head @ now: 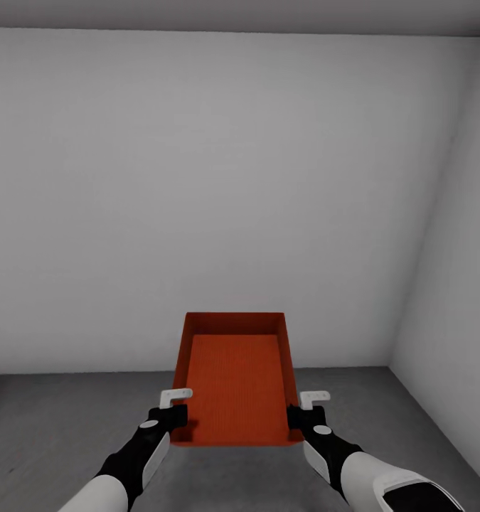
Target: Move the two storage containers from the living room to the garage. In the garage, place one container on the floor and stack the other container on top of it (either order is fine).
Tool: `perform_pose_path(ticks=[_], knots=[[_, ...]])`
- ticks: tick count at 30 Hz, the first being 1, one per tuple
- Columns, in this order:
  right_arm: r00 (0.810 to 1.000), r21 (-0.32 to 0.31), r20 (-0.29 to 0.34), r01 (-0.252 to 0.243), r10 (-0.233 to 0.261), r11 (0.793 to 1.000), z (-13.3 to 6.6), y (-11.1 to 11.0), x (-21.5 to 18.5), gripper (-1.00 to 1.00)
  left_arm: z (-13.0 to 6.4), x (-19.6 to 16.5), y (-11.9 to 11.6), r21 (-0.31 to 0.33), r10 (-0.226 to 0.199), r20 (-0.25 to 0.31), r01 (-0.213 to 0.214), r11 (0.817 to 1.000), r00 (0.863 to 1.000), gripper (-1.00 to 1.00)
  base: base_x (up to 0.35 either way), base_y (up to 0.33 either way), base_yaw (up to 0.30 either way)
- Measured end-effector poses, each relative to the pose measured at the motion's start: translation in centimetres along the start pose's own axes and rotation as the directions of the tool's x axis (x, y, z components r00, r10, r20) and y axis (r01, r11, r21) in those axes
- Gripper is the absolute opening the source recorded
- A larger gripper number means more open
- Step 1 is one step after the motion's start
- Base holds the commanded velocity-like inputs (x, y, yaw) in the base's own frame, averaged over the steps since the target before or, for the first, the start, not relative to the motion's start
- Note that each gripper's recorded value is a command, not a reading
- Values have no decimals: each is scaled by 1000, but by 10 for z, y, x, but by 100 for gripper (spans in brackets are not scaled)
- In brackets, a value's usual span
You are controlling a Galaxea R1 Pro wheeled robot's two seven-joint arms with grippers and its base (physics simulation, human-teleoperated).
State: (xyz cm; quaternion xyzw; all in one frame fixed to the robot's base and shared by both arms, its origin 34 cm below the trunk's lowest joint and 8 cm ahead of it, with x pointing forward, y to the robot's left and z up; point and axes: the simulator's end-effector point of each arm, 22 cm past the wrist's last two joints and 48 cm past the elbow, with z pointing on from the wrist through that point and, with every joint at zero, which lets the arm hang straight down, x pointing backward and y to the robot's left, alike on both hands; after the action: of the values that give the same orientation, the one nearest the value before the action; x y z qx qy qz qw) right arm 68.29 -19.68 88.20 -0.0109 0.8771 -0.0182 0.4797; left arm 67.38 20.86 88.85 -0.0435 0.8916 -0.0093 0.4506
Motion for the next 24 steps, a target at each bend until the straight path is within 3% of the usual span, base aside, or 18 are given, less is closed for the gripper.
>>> perform_pose_path(ticks=[17, 24], knots=[[1000, 0, -2, 0, 0, 1000, 0, 0, 1, -100, 0, 1, 0, 0, -1, -2, 1, 1000, 1000, -100, 187, 0, -3], [1000, 0, 0, 0, 0, 1000, 0, 0, 0, -100, 0, 0, 0, 0, 0, 0, 0, 1000, 1000, -100, 35, 0, 0]])
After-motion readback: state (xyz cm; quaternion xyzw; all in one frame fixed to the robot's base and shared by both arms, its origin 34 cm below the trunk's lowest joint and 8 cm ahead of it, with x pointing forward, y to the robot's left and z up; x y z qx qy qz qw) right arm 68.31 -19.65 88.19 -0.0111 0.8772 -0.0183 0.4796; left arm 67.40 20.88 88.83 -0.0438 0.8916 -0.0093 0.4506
